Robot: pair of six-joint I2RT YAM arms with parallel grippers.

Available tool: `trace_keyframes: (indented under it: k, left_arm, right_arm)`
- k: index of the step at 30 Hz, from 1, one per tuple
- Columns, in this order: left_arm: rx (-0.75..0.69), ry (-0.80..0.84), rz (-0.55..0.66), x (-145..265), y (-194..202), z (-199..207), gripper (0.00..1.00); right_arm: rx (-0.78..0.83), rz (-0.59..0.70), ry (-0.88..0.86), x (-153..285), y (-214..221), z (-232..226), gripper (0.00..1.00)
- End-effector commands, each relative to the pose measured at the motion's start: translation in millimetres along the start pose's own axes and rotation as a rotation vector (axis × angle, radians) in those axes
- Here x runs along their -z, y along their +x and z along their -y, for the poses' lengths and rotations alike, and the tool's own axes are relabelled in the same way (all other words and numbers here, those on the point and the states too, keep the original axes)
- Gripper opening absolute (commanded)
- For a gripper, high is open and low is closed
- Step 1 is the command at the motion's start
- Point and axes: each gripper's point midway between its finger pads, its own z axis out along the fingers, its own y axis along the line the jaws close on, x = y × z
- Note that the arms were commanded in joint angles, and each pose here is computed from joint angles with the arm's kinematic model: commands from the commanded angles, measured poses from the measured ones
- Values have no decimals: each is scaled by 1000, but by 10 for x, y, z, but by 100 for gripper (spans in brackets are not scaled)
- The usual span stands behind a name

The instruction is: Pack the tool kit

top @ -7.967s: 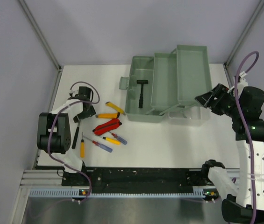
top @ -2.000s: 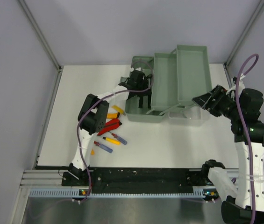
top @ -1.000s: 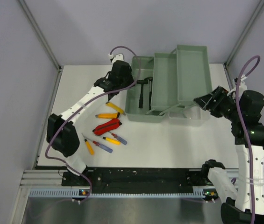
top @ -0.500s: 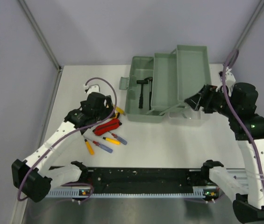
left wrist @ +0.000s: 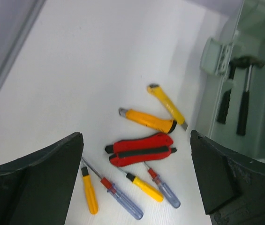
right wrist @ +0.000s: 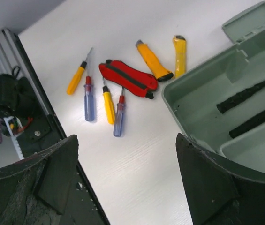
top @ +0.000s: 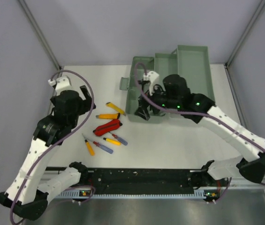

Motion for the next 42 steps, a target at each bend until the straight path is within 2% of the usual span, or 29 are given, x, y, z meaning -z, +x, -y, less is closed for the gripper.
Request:
trace_keyframes:
  k: [1,6,9,15,21,32,37,42]
  left_arm:
    - [86,-110,237,562,-702,-400,99]
    - [161,-164,494,1083,-1192,-771,99]
    - [165,-147,553,1263,-1355,-810,99]
    - [137,-74,520,1238,-1367,-647,99]
    - [59,56,446,1114,-1289,-327,99]
    - [-1,130,374,956,-1150,-109,99]
    - [-17,129,356,897,-1109,-81,99]
    - [-27,129,345,857,-1085,-62,99]
  right_arm:
    - [261,2,-35,-621,-117,-144,83]
    - [405,-126,-34,-1416,279,-136,82]
    - [440,-181,-82,-1822,529,-158,80]
    - [597,-261,-149,-2403,959,-300,79]
    - [635,-292,-175,-2717,1204,-324,78]
    - [642,-376,-177,-3043,1671,-214,70]
    - [633,-384,-119,-3127,1747,-137,68]
    - [658,-350,-64,-3176,1725,-119,57]
